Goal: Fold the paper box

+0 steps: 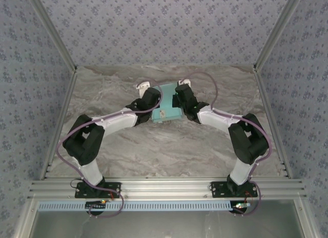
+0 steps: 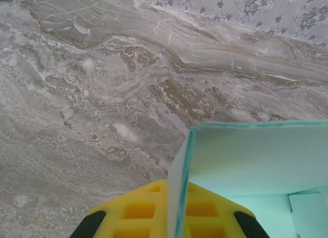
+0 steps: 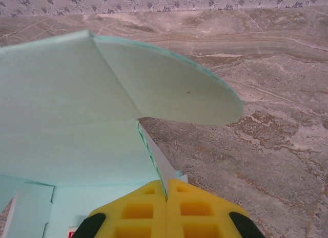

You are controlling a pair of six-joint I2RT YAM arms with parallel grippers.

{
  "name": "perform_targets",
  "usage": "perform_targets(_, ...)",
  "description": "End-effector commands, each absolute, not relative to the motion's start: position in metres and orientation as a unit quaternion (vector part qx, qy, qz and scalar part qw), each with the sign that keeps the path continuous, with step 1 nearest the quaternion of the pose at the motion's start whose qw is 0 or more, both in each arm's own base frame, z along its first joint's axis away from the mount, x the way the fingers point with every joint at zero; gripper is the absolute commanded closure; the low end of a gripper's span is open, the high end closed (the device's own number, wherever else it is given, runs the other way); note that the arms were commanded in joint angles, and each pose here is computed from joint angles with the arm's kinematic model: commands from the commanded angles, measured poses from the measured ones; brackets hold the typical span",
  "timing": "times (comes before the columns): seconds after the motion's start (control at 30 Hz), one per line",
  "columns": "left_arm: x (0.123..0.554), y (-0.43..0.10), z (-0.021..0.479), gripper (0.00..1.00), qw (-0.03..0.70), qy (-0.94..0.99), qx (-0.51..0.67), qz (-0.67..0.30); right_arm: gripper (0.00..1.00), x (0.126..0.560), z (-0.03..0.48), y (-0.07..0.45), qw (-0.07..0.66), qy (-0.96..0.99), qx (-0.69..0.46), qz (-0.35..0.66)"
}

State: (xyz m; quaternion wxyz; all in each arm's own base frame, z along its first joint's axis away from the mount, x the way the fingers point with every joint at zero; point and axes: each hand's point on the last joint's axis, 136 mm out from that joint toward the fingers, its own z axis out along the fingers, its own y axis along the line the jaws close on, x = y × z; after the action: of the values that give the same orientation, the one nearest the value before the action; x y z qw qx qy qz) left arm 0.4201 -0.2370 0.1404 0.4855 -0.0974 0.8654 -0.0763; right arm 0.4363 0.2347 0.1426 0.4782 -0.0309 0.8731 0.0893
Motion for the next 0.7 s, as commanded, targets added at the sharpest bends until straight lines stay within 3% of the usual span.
perform_targets(0.0, 0.423, -0.223, 0.148, 1.00, 0.525, 0.837, -0.143, -0.061, 1.00, 0.439, 0.135, 0.216, 0.489, 0.869, -0.008, 0.076)
perform_targets(0.67, 0.377, -0.227, 0.103, 1.00, 0.536, 0.839, -0.089, -0.015, 0.96, 0.395, 0.102, 0.210, 0.466, 0.875, 0.050, 0.126)
